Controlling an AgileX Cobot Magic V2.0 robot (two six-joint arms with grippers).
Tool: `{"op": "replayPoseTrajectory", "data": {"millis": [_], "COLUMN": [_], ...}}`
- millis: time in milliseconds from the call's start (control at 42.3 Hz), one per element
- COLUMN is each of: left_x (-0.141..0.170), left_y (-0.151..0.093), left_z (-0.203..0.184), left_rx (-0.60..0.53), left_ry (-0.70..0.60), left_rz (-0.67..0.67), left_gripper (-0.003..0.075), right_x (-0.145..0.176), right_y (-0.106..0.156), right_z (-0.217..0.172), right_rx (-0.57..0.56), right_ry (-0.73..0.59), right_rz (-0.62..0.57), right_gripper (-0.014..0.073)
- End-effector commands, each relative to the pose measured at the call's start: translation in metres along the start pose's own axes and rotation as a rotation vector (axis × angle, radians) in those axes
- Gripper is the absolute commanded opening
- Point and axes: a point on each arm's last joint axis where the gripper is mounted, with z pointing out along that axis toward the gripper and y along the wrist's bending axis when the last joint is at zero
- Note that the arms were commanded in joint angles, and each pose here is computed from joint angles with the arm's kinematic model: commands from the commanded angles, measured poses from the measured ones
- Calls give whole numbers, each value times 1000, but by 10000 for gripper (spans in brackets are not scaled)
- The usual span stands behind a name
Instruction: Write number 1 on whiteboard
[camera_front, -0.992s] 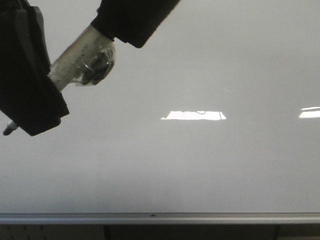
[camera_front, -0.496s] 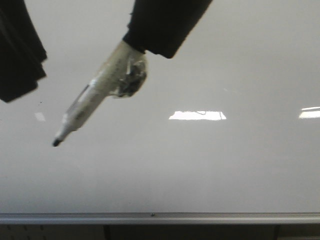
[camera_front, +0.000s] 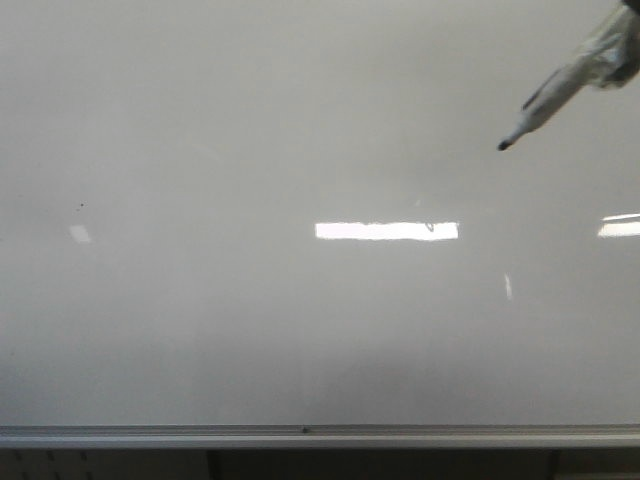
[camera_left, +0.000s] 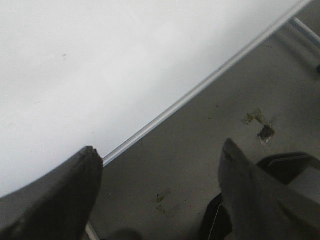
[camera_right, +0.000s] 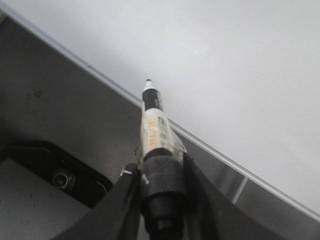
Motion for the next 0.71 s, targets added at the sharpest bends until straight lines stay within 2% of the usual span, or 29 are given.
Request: {"op": "replayPoseTrajectory", "data": {"millis": [0, 71, 165, 331, 402, 685], "left_x": [-7, -4, -2, -2, -2, -2], "left_y": [15, 24, 31, 33, 32, 32], "left_z": [-10, -12, -13, -13, -13, -13], "left_rx": [-58, -88, -109, -118, -114, -111], "left_ry": [-104, -103, -105, -111, -113, -115], "left_rz": [-129, -196, -255, -264, -267, -269], "left_gripper": [480, 480, 480, 480, 480, 480], "right_x": [8, 24, 47, 92, 105, 100], "right_y": [-24, -34, -41, -50, -53, -45], "right_z": [-22, -33, -45, -58, -58, -44], "right_rx": [78, 112, 160, 305, 359, 248], "right_ry": [-153, -203, -266, -323, -353, -495], "right_rz": [149, 245, 317, 447, 460, 461], "right_gripper": [-76, -76, -76, -76, -76, -76]}}
